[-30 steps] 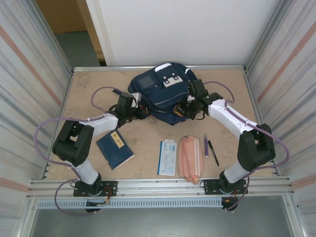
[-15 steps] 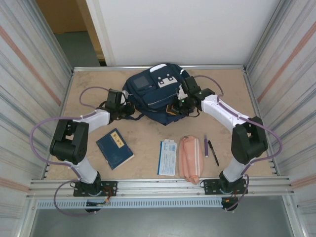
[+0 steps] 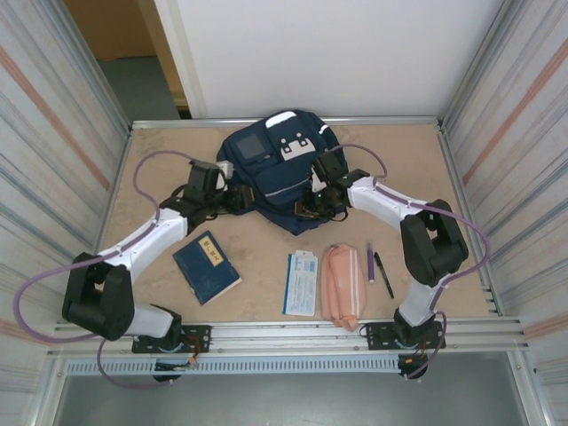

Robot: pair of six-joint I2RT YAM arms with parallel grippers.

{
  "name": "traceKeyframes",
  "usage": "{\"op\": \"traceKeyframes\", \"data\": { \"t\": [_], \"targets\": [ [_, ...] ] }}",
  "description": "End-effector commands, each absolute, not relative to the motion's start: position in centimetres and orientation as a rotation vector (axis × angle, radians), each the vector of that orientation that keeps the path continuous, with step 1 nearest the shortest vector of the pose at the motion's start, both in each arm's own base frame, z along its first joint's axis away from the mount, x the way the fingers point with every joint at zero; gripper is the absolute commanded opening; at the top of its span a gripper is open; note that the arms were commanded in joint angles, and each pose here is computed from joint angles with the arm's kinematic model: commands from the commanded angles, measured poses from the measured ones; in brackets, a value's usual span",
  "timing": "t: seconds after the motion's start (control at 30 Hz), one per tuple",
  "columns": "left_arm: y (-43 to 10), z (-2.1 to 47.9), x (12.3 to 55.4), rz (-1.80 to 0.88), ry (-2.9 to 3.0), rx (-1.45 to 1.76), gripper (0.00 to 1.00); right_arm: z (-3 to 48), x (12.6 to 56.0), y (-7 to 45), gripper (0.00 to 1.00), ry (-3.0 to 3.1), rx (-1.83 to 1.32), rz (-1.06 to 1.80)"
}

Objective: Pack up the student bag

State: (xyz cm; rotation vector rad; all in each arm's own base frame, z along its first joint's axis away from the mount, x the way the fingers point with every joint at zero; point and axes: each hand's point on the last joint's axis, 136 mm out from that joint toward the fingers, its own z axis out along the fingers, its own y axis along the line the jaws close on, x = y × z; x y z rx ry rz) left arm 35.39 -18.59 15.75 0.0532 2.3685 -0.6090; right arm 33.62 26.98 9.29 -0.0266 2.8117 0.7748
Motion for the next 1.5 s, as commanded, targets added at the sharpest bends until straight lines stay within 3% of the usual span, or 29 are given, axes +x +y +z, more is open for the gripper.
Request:
{"op": "traceKeyframes", "data": {
  "t": [0.0,0.13,0.3,0.5,0.6,0.63,0.67,0.7,0.93,1.03,1.17,1.33,1.47],
  "targets": [
    [-20.8,17.4,34.8,-0.541,2.36,0.245,0.6,11.1,34.2,28.7,0.3,2.729,-0.151,0.858],
    [-25.4,17.3,35.5,-0.485,2.289,0.593,0.58,13.4,34.1,26.7,0.47,2.659,-0.084,0.795],
    [-29.8,16.6,36.9,-0.495,2.223,0.872,0.58,16.8,33.7,21.0,0.56,2.53,0.098,0.695],
    [-31.2,13.6,39.9,-0.263,2.139,1.153,0.6,19.3,32.8,13.2,0.59,2.414,0.311,0.579],
    [-32.5,11.9,39.5,-0.235,2.083,1.342,0.65,20.1,32.2,11.3,0.59,2.374,0.353,0.56],
    [-32.7,11.9,39.5,-0.234,2.074,1.358,0.66,20.3,32.0,11.0,0.59,2.365,0.362,0.563],
    [-33.3,11.7,39.1,-0.249,2.062,1.389,0.79,20.4,31.8,10.8,0.59,2.361,0.367,0.57],
    [-33.6,11.5,39.1,-0.246,2.052,1.41,0.82,20.4,31.6,10.7,0.59,2.361,0.378,0.584],
    [-33.2,9.2,41.4,-0.008,2.065,1.445,0.8,20.4,32.1,11.8,0.58,2.371,0.431,0.717],
    [-32.6,8.5,43.3,0.152,2.033,1.424,0.75,20.4,32.5,12.0,0.58,2.379,0.44,0.722],
    [-32.0,7.5,45.1,0.32,1.99,1.429,0.61,20.3,32.5,12.0,0.58,2.391,0.455,0.724],
    [-32.8,5.7,45.8,0.353,1.913,1.493,0.55,19.4,31.8,13.0,0.58,2.443,0.457,0.789],
    [-33.2,6.7,45.9,0.272,1.913,1.468,0.26,18.6,31.4,13.0,0.58,2.475,0.463,0.785]
  ]
}}
